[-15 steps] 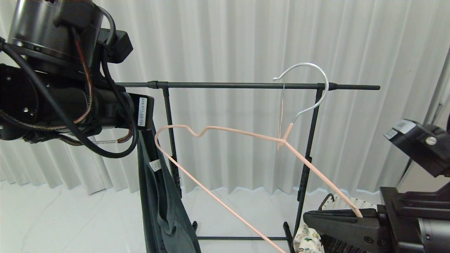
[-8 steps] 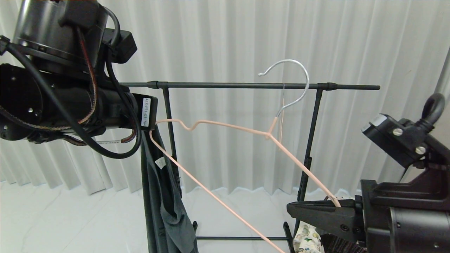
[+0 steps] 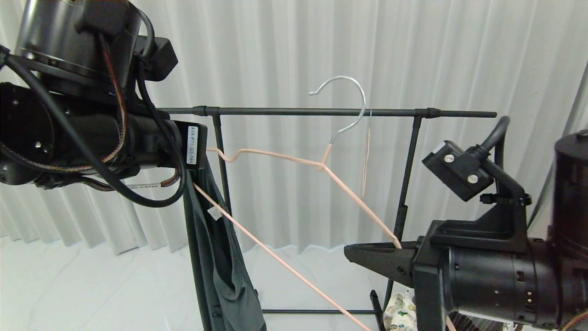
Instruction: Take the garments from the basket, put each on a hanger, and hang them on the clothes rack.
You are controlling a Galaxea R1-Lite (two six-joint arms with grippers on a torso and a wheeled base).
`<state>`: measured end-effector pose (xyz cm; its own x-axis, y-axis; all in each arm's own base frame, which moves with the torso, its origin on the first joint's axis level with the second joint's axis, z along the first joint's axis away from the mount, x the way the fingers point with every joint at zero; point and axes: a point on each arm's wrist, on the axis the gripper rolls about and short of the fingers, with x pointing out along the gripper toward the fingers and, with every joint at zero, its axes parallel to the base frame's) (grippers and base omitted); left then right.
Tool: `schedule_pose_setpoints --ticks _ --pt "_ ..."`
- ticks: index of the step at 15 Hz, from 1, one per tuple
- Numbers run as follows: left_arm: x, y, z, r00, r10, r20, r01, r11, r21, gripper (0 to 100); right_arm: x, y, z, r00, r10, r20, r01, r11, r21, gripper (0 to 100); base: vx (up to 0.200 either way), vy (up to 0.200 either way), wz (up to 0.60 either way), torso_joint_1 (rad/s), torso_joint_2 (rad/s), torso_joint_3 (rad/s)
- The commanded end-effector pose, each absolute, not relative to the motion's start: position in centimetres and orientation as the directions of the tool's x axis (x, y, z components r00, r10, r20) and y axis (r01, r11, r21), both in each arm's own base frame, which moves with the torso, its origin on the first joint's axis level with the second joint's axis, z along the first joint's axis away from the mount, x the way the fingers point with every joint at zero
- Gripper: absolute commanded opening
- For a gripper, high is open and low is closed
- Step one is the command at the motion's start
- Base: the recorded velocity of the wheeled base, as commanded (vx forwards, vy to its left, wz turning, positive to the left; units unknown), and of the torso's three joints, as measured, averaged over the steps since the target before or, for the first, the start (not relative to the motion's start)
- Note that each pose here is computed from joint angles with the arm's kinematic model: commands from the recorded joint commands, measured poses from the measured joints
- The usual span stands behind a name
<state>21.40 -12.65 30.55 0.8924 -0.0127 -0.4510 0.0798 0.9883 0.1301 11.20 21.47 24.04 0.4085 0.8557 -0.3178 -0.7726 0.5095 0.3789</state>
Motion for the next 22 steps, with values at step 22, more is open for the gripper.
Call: schedule_pose_setpoints --ticks 22 --pt "21.9 -12.6 30.1 0.895 0.135 -0.425 -0.062 0.981 0.183 0 15.2 22.8 22.6 0.655 0.655 -0.377 -0.588 0.755 0.289 0 0.000 0.000 0.00 0.000 0.00 0.000"
